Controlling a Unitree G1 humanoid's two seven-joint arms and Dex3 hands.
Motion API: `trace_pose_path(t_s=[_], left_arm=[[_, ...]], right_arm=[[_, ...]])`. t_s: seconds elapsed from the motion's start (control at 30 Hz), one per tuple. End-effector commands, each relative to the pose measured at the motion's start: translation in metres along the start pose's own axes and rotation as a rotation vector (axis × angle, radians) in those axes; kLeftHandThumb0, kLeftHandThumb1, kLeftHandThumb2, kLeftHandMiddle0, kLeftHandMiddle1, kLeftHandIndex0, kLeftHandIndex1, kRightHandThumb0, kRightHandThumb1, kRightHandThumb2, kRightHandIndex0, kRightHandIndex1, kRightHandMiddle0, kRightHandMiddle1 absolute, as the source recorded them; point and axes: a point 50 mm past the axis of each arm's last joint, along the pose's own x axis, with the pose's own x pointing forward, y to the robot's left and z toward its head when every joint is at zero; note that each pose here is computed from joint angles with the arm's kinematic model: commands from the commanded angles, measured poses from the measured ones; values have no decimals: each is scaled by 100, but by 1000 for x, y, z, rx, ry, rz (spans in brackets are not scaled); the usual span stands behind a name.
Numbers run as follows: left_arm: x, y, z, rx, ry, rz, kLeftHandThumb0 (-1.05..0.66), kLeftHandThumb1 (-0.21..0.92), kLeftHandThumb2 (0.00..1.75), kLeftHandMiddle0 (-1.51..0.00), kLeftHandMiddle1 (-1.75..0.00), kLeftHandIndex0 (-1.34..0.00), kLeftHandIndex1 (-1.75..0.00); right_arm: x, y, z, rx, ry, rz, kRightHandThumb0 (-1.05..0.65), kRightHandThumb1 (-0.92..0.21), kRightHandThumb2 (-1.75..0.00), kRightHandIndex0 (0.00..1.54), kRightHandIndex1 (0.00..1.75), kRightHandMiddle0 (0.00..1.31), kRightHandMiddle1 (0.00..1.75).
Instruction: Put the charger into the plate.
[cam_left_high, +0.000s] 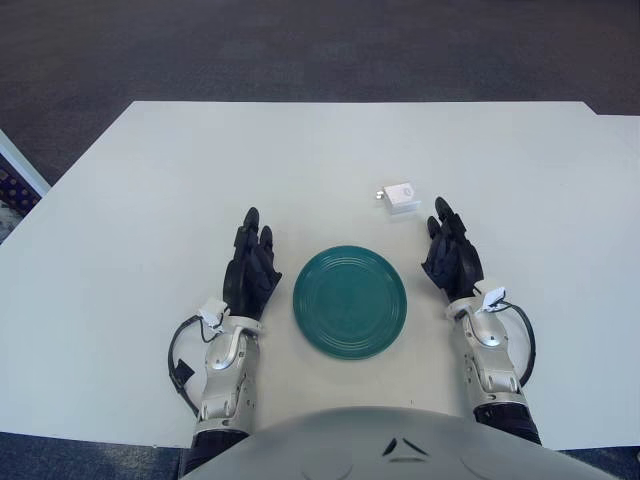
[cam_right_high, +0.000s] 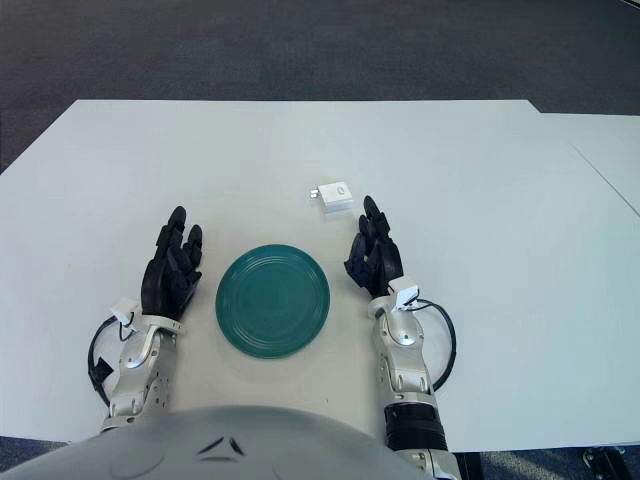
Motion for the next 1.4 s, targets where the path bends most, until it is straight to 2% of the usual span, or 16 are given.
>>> trace_pose_path(t_s=[0.0, 0.1, 0.13, 0.3, 0.4, 0.43, 0.5, 0.53, 0.7, 0.77, 0.9, 1.03, 1.17, 1.37], left_arm=[[-2, -2, -9, -11, 57, 22, -103, 92, 83, 0, 0, 0, -13], [-2, -2, -8, -14, 64, 24, -103, 92, 84, 0, 0, -1, -14], [-2, -2, -8, -17, 66, 23, -103, 92, 84, 0, 0, -1, -15], [-3, -2, -8, -23, 70, 16, -102, 92, 84, 0, 0, -1, -16], [-3, -3, -7, -32, 67, 18, -102, 92, 84, 0, 0, 0, -16], [-3, -3, -7, -35, 67, 20, -102, 92, 84, 0, 0, 0, -16], [-3, -3, -7, -52, 65, 24, -103, 92, 84, 0, 0, 0, -16], [-2, -4, -8, -61, 65, 23, -103, 92, 84, 0, 0, 0, -16], [-2, -4, -9, -78, 62, 23, -103, 92, 84, 0, 0, 0, -15], [-1, -3, -9, -71, 58, 25, -104, 92, 84, 0, 0, 0, -15], [-1, -3, -10, -65, 50, 24, -104, 92, 84, 0, 0, 0, -14], [-1, -3, -10, -69, 46, 15, -104, 92, 84, 0, 0, 0, -13], [-2, -3, -9, -84, 42, 12, -103, 92, 83, 0, 0, 0, -12], [-3, -4, -8, -81, 40, 18, -103, 92, 83, 0, 0, 0, -10]], right_arm=[[26, -22, 17, -56, -33, -67, -87, -92, -89, 0, 0, 2, 6], [47, -37, 31, -124, -73, -122, -85, -92, -87, 0, 0, 5, 8], [54, -39, 38, -193, -103, -135, -84, -92, -86, 0, 0, 6, 9], [72, -37, 60, -406, -220, -140, -84, -92, -80, 0, 0, 9, 12], [82, -31, 80, -531, -295, -104, -85, -92, -77, 0, 0, 9, 14], [84, -28, 86, -560, -315, -92, -86, -92, -76, 1, 0, 7, 20], [91, -11, 112, -718, -383, -8, -87, -92, -75, 3, 0, 4, 30], [94, -7, 115, -793, -395, 28, -89, -92, -74, 5, 1, 2, 34], [106, 13, 114, -1096, -407, 181, -99, -92, -75, 11, 1, 0, 47], [113, 27, 113, -1216, -429, 239, -102, -92, -76, 13, 1, 0, 49], [120, 38, 110, -1342, -460, 306, -104, -92, -74, 15, 2, 2, 51], [122, 47, 105, -1427, -476, 373, -104, -92, -76, 14, 1, 0, 46], [122, 58, 89, -1486, -444, 460, -104, -92, -77, 11, 0, 0, 38], [125, 57, 80, -1480, -395, 512, -100, -92, -74, 8, 0, 0, 29]])
